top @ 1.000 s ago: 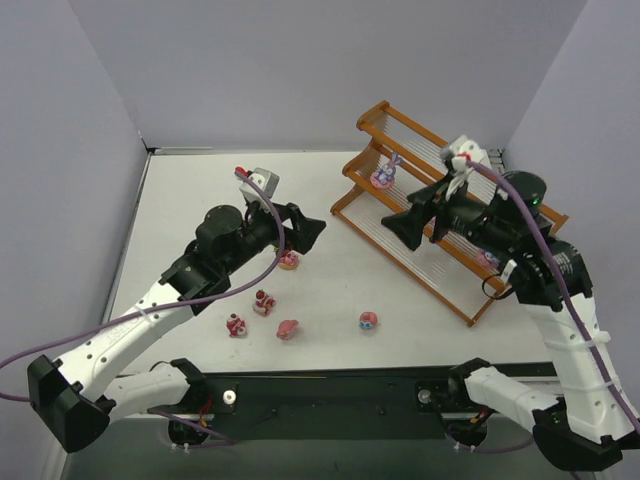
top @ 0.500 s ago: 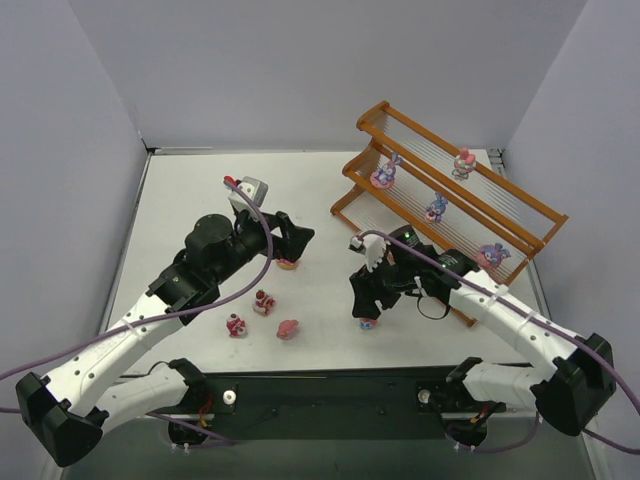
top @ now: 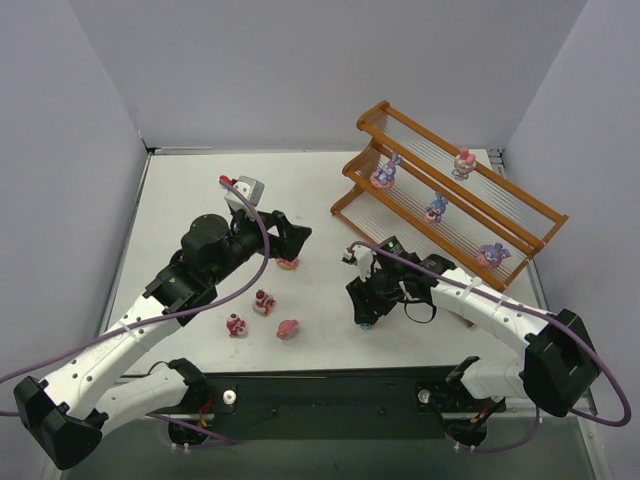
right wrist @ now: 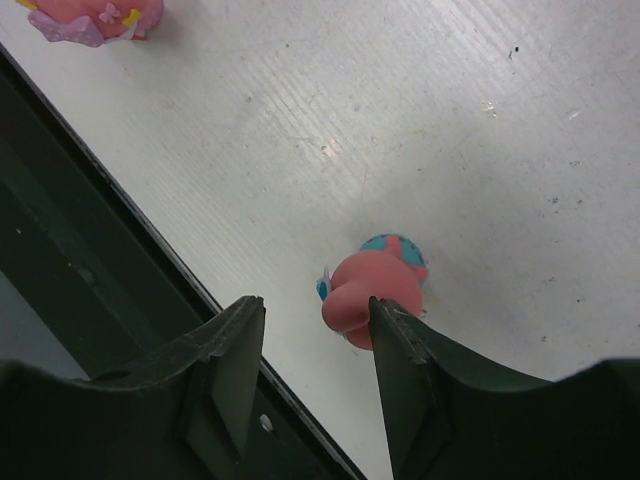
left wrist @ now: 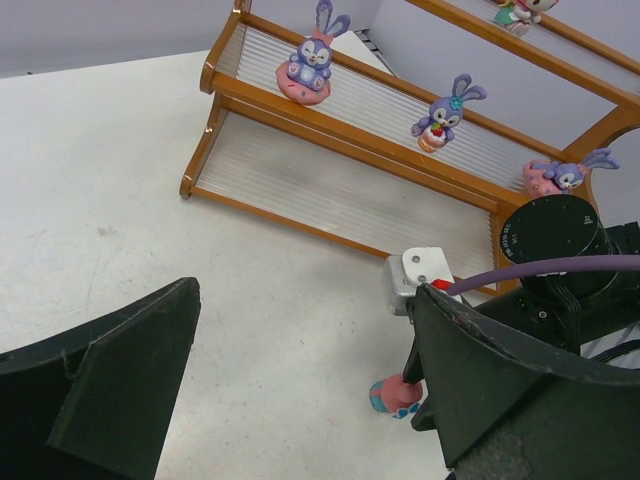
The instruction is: Place and organize the plastic toys onto the shelf
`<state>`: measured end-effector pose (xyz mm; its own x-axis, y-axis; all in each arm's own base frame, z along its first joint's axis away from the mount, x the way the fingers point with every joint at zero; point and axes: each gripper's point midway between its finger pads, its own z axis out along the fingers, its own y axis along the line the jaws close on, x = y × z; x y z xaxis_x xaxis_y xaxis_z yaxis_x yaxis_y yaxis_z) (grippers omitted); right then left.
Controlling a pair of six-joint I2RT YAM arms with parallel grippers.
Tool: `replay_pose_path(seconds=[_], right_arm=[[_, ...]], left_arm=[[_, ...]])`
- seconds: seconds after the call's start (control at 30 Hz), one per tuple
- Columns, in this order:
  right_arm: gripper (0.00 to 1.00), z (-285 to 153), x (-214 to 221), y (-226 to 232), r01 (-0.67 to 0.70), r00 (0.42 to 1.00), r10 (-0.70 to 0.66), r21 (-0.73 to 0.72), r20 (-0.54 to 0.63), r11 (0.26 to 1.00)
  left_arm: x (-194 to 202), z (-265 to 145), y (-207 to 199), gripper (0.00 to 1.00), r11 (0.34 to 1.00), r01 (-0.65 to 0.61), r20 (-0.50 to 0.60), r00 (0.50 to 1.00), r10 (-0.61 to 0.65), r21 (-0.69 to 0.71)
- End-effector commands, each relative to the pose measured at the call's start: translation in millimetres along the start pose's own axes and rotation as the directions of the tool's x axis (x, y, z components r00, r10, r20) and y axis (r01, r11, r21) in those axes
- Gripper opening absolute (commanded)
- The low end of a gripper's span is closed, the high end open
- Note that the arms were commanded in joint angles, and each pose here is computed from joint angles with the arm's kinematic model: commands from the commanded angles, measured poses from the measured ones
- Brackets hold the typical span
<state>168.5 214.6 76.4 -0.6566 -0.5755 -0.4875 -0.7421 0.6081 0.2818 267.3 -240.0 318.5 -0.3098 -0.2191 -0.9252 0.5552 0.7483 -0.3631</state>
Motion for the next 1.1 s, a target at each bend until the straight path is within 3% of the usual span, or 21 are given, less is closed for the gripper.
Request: replay_pose_path(seconds=[0.0, 0.47, 0.57, 0.7, 0.9, 1.07], right_arm=[[0.46, 3.7, 1.7, -9.0, 0.018, 1.0, -0.018, 0.056, -0.006, 0.998], [0.34, 8.0, 16.8, -22.2, 0.064, 0.996, -0.052, 0.162, -0.077, 0.985], [0.16, 8.7, 17.9, -25.5, 0.067, 0.995, -0.051, 0.186, -0.09, 0.98], [0.0, 6.3, 14.2, -31.3, 0.066, 0.995, -0.046, 0.23, -0.089, 0.971], [0.0, -12.9, -11.5, -33.6, 0.053, 0.998, -0.046, 0.283, -0.031, 0.958], [0.0, -54.7, -71.2, -29.4, 0.068, 0.994, -0.094, 0.327, 0.064, 0.943]], left_arm=[[-5.8, -4.6, 2.7, 0.97, 1.0, -0.017, 0.017, 1.0, 0.017, -0.002], [-6.4, -6.1, 4.4, 0.97, 1.0, -0.005, 0.029, 1.0, 0.005, 0.001], [-6.7, -6.1, 5.3, 0.97, 1.0, -0.003, 0.03, 1.0, 0.003, -0.002], [-8.0, -6.8, 5.9, 0.97, 1.0, -0.001, 0.034, 0.999, 0.001, -0.004], [-7.6, -7.2, 7.6, 0.97, 1.0, 0.002, 0.033, 0.999, -0.002, -0.009], [-8.9, -8.1, 7.6, 0.97, 1.0, 0.004, 0.032, 0.999, -0.004, -0.011]])
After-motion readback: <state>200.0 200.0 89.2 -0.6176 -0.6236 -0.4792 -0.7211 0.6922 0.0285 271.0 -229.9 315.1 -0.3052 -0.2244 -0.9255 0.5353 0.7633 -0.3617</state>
